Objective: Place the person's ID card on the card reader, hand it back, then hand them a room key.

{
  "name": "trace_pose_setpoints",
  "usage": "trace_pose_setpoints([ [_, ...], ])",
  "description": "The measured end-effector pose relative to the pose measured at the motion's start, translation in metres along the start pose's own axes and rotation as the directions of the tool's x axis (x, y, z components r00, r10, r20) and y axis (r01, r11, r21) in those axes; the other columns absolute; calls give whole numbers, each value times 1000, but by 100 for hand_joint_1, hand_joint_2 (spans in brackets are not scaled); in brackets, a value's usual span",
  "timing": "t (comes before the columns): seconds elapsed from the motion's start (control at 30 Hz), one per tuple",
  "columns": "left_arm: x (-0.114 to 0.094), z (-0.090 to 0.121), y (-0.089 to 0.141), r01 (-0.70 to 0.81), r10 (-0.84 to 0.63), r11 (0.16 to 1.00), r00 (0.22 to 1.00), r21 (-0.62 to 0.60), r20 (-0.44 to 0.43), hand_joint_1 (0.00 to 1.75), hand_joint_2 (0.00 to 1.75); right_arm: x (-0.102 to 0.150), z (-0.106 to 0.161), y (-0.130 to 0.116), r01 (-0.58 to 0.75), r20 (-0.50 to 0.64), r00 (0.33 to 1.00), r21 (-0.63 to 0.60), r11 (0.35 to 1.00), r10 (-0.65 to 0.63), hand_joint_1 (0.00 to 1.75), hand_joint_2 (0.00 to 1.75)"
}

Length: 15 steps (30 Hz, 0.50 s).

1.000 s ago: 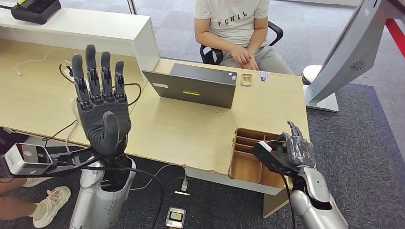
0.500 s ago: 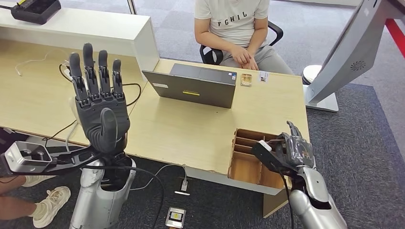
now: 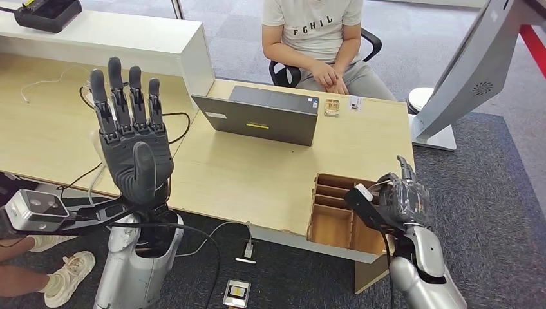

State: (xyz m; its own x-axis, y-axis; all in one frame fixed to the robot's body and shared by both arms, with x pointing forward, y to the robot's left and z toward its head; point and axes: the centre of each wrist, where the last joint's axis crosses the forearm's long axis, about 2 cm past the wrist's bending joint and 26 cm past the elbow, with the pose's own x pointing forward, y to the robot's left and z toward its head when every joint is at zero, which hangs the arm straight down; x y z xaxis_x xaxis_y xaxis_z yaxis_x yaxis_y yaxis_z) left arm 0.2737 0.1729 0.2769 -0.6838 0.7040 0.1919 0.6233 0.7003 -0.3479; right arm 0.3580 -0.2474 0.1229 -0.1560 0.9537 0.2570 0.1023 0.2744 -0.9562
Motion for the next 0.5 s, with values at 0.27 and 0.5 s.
trace_pose_setpoints([
  [0.27,0,0,0,5,-5,1000,1000,13,0,0,175,6,0,-13,44,17,999,-112,993,-42,175,175],
  [0.5,0,1,0,4,-4,1000,1000,16,-2,0,175,11,2,-26,88,37,996,-210,974,-82,175,175],
])
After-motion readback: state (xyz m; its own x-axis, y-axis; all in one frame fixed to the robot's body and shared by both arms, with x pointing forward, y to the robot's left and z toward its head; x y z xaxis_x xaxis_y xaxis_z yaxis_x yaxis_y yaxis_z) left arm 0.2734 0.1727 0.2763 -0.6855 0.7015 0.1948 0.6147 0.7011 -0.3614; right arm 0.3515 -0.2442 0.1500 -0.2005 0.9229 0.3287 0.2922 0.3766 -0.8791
